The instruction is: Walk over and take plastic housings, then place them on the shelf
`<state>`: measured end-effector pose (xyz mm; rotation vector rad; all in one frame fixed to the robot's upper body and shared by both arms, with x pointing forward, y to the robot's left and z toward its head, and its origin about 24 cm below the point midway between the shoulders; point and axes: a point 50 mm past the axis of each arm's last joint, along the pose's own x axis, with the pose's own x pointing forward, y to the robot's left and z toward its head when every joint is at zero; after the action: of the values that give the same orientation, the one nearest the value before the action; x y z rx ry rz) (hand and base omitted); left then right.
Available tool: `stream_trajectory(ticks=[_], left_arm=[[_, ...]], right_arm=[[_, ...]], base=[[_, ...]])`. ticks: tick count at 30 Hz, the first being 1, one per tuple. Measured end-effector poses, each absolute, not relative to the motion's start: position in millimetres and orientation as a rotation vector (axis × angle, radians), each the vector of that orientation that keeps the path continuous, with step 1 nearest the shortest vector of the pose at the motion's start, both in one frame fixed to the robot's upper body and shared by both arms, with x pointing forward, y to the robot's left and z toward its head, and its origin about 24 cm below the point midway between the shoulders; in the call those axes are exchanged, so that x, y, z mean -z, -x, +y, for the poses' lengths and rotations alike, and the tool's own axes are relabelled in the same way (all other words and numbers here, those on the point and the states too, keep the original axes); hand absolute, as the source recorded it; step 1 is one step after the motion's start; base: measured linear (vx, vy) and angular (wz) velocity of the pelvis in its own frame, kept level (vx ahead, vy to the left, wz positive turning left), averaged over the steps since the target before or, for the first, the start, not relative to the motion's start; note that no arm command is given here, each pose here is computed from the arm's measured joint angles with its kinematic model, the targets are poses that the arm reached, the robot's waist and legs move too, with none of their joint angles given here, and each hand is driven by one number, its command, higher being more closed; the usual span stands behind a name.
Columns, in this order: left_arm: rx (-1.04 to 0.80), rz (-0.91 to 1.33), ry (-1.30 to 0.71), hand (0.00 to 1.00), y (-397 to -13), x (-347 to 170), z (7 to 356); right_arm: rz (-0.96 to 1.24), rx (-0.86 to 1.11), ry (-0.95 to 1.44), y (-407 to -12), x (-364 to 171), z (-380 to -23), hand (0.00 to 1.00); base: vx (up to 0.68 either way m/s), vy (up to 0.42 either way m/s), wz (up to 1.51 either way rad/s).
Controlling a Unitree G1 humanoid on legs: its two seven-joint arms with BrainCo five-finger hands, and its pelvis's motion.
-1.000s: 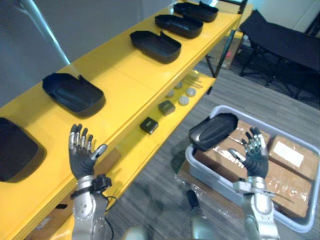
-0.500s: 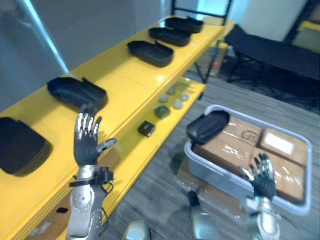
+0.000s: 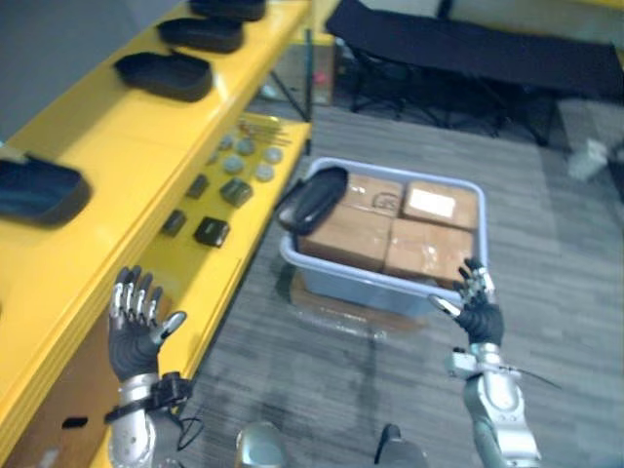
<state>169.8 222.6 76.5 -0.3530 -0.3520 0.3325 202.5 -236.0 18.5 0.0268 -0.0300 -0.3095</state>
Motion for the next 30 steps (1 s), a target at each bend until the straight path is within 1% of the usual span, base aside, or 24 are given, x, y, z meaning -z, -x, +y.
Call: stream_trajectory(ticks=[2, 4, 6, 8, 9, 11, 13, 16, 18, 19, 21, 23, 25, 30], left_arm=[[-0.302, -0.358, 0.367, 0.00, -175, -78, 216], [-0.265, -0.325, 0.365, 0.00, -181, -71, 208], [-0.155, -0.265, 0.316, 0.00, -191, -60, 189], [-0.071, -0.221, 0.309, 0.00, -200, -53, 171], [-0.017, -0.194, 0.311, 0.00, -206, -49, 158], [0.116, -0.136, 0.251, 0.00, -219, -43, 127], [0.170, -0.061, 0.161, 0.00, -228, -28, 115], [0.188, 0.109, 0.099, 0.00, -225, 6, 111], [0.172, 0.289, 0.061, 0.00, -214, 42, 114], [0.165, 0.330, 0.048, 0.00, -211, 50, 115], [0.127, 0.491, -0.006, 0.00, -194, 83, 122], [0.103, 0.479, -0.016, 0.00, -200, 83, 124], [0.053, 0.492, -0.025, 0.00, -201, 88, 135], [-0.085, 0.509, -0.007, 0.00, -194, 96, 163]], right_arm=[[-0.042, 0.312, -0.028, -206, -21, -237, 0.00], [-0.063, 0.294, -0.041, -213, -25, -230, 0.00], [-0.122, 0.270, -0.062, -232, -38, -219, 0.00], [-0.171, 0.272, -0.068, -249, -50, -217, 0.00], [-0.197, 0.276, -0.069, -262, -58, -216, 0.00], [-0.235, 0.286, -0.063, -298, -80, -214, 0.00], [-0.281, 0.271, -0.059, -326, -105, -206, 0.00], [-0.287, 0.300, -0.080, -349, -126, -208, 0.00], [-0.301, 0.348, -0.083, -367, -150, -216, 0.00], [-0.307, 0.361, -0.084, -371, -156, -218, 0.00], [-0.326, 0.419, -0.062, -386, -184, -228, 0.00], [-0.340, 0.464, -0.041, -391, -203, -238, 0.00], [-0.345, 0.488, -0.009, -398, -221, -237, 0.00], [-0.315, 0.571, 0.063, -399, -236, -256, 0.00]], base=[[-0.10, -0.005, -0.30], [-0.12, 0.016, -0.13], [-0.11, 0.026, -0.07], [-0.03, 0.026, 0.06], [-0.01, 0.040, 0.17], [-0.04, 0.058, 0.24], [-0.08, 0.046, 0.14], [-0.07, 0.018, 0.37], [-0.06, 0.024, 0.39], [-0.08, 0.037, 0.43], [-0.09, 0.047, 0.49], [-0.09, 0.035, 0.37], [-0.09, 0.031, 0.28], [-0.07, 0.023, 0.29]])
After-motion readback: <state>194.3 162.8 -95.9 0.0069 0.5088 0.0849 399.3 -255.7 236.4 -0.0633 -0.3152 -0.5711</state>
